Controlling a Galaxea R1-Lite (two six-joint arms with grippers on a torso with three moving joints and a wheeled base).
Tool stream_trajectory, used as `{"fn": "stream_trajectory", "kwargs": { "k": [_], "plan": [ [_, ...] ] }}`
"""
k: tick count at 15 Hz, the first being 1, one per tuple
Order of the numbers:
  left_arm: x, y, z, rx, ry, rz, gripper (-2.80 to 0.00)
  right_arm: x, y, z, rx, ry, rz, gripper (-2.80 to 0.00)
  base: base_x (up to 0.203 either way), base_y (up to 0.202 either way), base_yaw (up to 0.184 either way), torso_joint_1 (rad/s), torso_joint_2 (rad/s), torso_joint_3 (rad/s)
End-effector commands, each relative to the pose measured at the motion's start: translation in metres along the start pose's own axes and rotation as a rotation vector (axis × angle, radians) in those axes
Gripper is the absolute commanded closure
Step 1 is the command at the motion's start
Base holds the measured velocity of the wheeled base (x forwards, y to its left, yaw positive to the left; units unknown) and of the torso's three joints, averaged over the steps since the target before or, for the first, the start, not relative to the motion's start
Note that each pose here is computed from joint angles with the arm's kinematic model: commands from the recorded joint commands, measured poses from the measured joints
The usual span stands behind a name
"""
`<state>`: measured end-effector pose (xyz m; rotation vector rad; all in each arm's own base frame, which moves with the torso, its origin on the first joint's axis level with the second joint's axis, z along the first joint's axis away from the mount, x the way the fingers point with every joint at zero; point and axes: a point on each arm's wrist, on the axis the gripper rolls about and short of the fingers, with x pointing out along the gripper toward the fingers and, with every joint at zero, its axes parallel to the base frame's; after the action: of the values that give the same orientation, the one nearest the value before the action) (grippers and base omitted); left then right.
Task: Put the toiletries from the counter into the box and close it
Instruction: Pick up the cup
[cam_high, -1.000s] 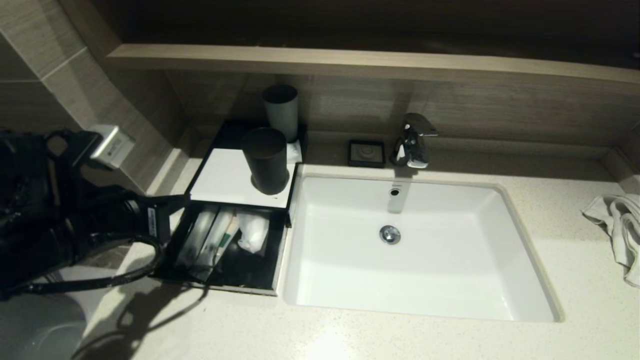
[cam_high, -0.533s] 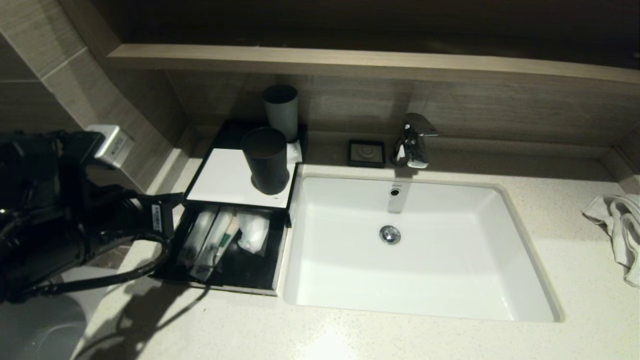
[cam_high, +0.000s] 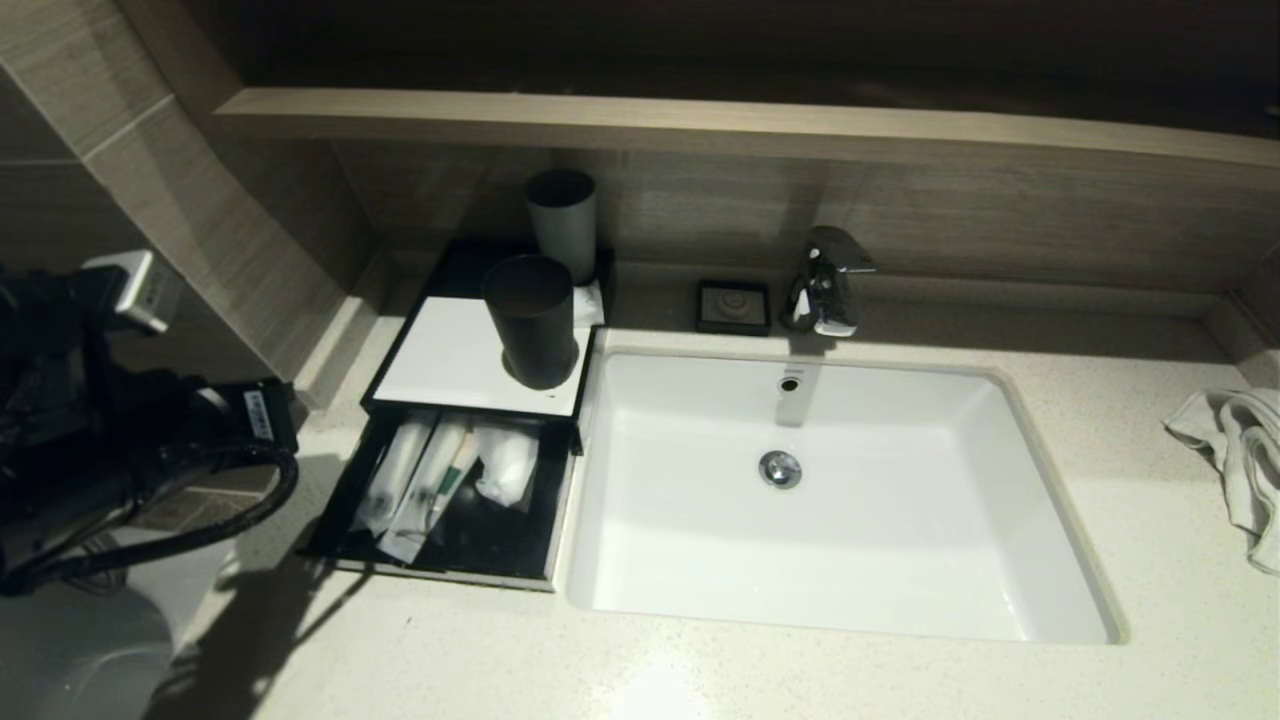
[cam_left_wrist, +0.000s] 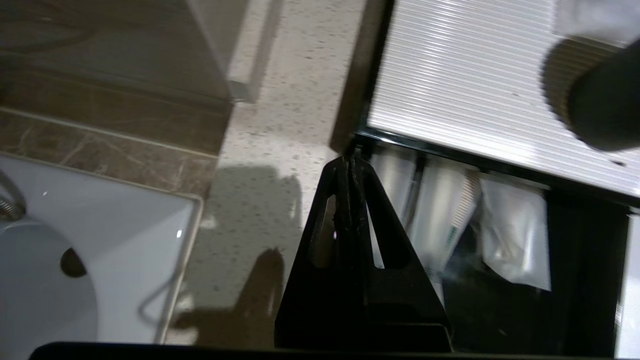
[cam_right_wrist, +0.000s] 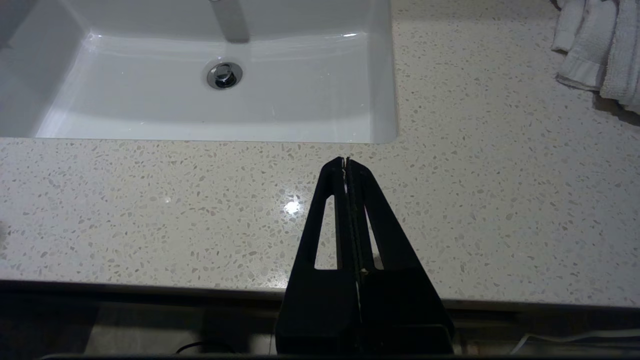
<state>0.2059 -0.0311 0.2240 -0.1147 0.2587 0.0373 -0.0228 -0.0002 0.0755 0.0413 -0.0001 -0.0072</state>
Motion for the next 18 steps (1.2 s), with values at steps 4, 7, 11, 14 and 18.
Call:
{"fn": "stream_trajectory", "kwargs": {
  "k": [4, 7, 11, 14, 18],
  "plan": [
    [0.01, 0.031, 0.001, -0.045, 0.005, 0.141, 0.0, 0.0, 0.0, 0.0, 0.0, 0.0, 0.0, 0.0, 0.0, 0.0, 0.0, 0.0, 0.0, 0.0],
    [0.013, 0.037, 0.0, -0.053, 0.016, 0.152, 0.0, 0.0, 0.0, 0.0, 0.0, 0.0, 0.0, 0.0, 0.0, 0.0, 0.0, 0.0, 0.0, 0.0],
    [0.012, 0.036, -0.004, -0.043, 0.027, 0.141, 0.0, 0.0, 0.0, 0.0, 0.0, 0.0, 0.0, 0.0, 0.0, 0.0, 0.0, 0.0, 0.0, 0.0],
    [0.006, 0.02, -0.007, -0.019, 0.032, 0.062, 0.0, 0.0, 0.0, 0.0, 0.0, 0.0, 0.0, 0.0, 0.0, 0.0, 0.0, 0.0, 0.0, 0.0],
    [0.002, -0.007, -0.011, 0.019, 0.045, -0.069, 0.0, 0.0, 0.0, 0.0, 0.0, 0.0, 0.0, 0.0, 0.0, 0.0, 0.0, 0.0, 0.0, 0.0]
  ]
}}
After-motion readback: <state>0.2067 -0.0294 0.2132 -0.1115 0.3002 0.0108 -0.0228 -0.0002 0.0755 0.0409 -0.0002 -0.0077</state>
